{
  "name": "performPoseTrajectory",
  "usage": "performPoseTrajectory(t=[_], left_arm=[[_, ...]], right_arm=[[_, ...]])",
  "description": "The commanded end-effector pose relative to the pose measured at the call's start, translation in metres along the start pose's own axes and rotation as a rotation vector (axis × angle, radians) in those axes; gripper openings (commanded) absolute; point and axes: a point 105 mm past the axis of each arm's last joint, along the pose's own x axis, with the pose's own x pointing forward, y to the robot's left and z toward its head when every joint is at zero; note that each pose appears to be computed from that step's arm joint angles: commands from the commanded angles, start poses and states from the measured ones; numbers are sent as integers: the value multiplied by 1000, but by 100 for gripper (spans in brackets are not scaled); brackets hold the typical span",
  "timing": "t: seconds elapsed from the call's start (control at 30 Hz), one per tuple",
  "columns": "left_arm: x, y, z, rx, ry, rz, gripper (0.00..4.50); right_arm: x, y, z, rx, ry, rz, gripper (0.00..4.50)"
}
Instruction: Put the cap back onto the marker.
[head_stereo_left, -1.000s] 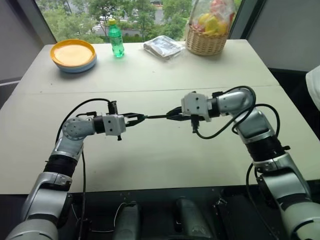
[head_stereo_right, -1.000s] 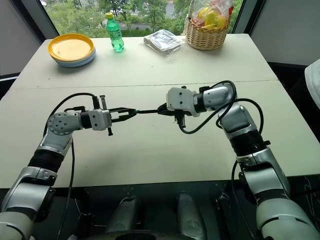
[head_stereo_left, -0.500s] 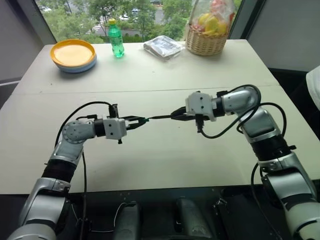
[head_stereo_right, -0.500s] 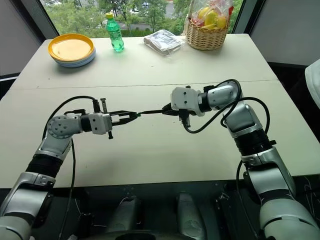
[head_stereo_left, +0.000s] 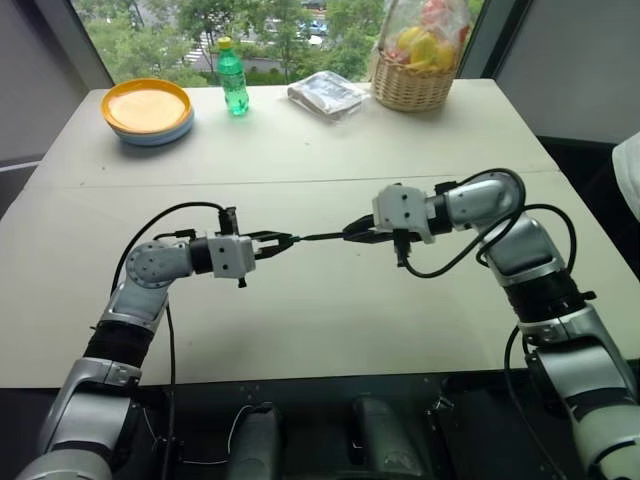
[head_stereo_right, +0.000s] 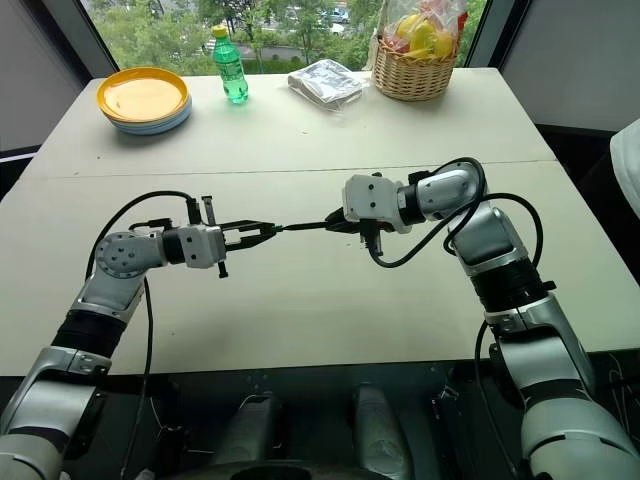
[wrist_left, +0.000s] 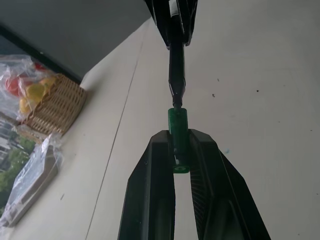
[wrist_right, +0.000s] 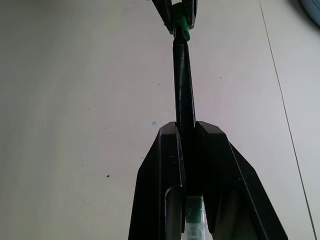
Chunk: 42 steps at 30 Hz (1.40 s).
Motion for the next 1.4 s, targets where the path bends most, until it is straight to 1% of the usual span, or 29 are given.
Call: performPoseTrajectory(t=[0.03,0.47,1.23,1.4], left_arm=[[-2,8,9,38,-21,20,0],[-11,8,10,42,3,18,0],[-7,9,11,36,-5,27,0],[-4,10,12,14,-21,31,0]], right_arm=[[-6,-6,10,-40,-17,-18,4],[-6,-8,7,-38,-11,-17,4],[-3,-4,13,-41,-30,-8,4],[-1,-3,16,-42,-40,-6,4]])
